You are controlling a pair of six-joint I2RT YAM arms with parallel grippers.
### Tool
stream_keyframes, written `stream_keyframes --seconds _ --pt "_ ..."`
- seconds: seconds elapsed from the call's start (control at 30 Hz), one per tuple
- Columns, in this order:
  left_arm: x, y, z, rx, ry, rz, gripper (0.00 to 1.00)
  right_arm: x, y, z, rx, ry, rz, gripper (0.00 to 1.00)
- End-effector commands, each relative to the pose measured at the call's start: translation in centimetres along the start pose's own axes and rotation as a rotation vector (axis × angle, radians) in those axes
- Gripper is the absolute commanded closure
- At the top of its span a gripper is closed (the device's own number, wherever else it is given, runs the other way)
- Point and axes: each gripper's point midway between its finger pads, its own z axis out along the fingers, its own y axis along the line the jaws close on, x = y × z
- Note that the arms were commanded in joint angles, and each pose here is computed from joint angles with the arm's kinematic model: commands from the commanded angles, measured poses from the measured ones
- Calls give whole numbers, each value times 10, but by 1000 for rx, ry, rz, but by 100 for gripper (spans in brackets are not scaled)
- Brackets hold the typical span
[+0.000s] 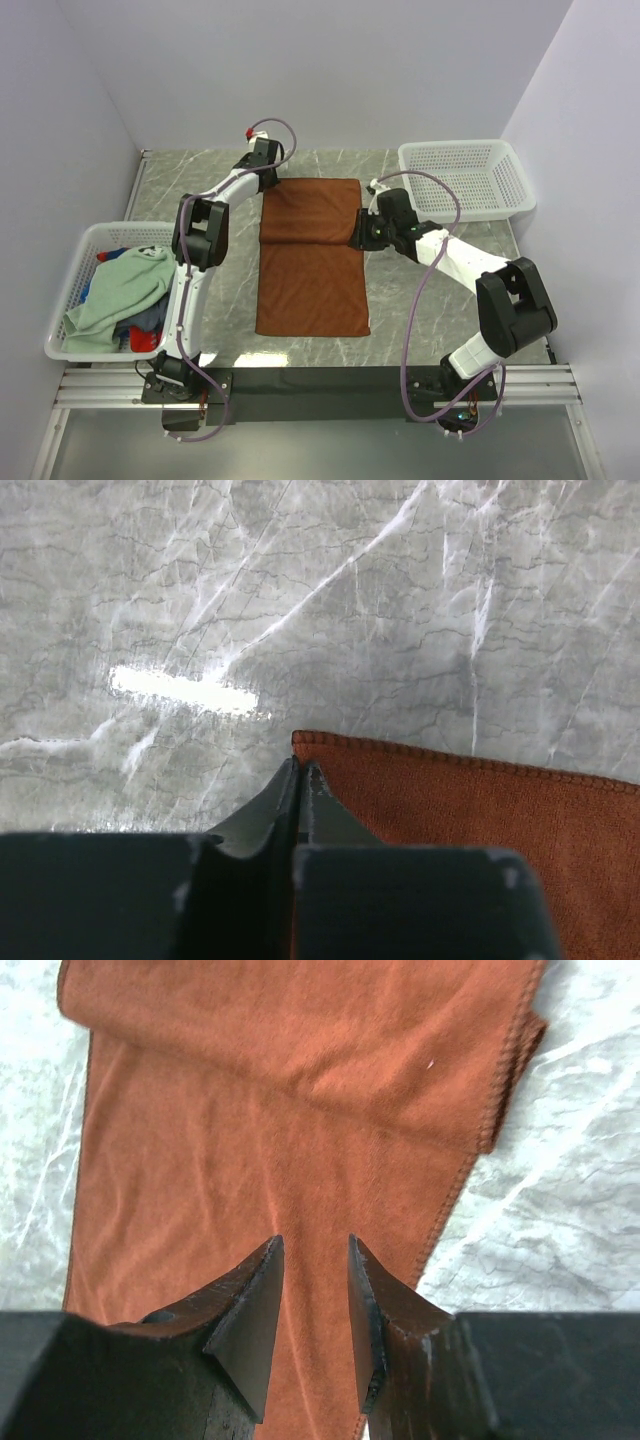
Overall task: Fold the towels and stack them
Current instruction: Fold the towel
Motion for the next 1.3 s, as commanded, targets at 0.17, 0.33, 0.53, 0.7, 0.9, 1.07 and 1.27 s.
stream_keyframes --seconds 0.17,0.33,0.53,0.7,0.9,1.07,1.27 --pt "28 7 -6 0 78 87 99 -79 -10 19 131 -184 -58 59" --pt "26 2 -12 29 74 85 99 -121 -22 55 194 -216 5 50" --pt "26 -4 -16 65 79 63 99 -165 -49 87 291 -261 43 49" --pt "28 -4 -16 67 88 71 99 -192 -78 104 344 -268 93 50" --pt "33 -3 -15 73 102 79 99 -194 -94 135 327 -242 192 50" --pt "38 -2 -14 71 111 84 99 -190 -108 150 306 -234 273 50" --pt "40 -3 -13 79 116 80 99 -186 -109 159 263 -200 305 50"
